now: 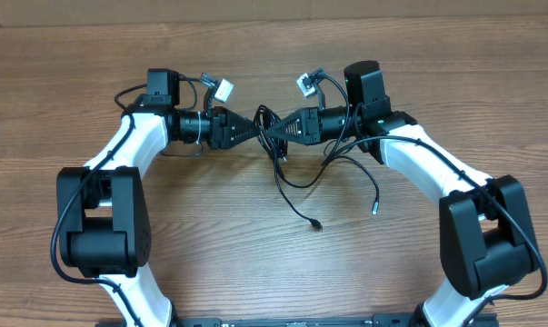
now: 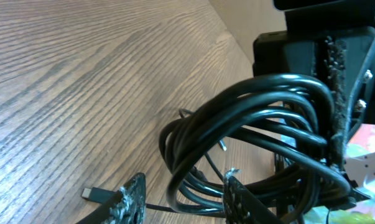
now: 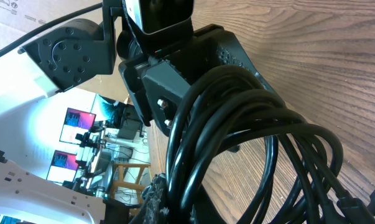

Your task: Untangle cables

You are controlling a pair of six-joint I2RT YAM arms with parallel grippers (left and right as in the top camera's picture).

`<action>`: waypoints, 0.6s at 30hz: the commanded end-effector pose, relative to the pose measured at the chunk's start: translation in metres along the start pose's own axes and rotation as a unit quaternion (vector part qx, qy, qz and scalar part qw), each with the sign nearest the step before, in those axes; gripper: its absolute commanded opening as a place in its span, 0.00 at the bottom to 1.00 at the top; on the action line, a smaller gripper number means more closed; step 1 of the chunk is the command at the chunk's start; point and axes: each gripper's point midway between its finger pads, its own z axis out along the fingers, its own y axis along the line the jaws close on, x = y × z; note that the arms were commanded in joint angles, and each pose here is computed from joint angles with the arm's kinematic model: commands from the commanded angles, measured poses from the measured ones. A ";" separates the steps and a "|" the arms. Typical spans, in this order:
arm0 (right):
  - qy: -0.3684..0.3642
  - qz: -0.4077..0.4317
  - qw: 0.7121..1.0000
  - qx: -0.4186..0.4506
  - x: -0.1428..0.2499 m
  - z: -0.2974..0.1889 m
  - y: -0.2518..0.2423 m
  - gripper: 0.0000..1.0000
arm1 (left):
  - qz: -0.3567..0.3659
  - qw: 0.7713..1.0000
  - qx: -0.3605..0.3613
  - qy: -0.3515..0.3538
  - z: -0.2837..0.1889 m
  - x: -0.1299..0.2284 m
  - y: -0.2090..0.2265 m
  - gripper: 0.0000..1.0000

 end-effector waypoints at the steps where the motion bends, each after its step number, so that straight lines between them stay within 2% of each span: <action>1: -0.011 -0.024 1.000 -0.008 -0.013 -0.007 0.019 0.04 | -0.009 1.000 -0.003 0.011 0.009 0.004 0.001 0.40; 7: -0.011 -0.024 1.000 -0.009 -0.012 -0.006 0.019 0.04 | -0.019 0.998 -0.048 0.028 0.016 0.008 0.014 0.42; 10: -0.011 -0.024 1.000 -0.009 -0.012 -0.006 0.019 0.04 | -0.021 0.998 -0.048 0.030 0.018 0.008 0.014 0.43; 13: -0.011 -0.024 1.000 -0.009 -0.012 -0.006 0.019 0.04 | -0.021 0.998 -0.048 0.030 0.018 0.008 0.013 0.33; 17: -0.011 -0.026 1.000 -0.009 -0.012 -0.006 0.019 0.04 | -0.021 0.998 -0.048 0.030 0.018 0.008 0.013 0.06; 18: -0.011 -0.026 1.000 -0.009 -0.012 -0.006 0.019 0.04 | -0.021 0.998 -0.048 0.030 0.018 0.009 0.013 0.04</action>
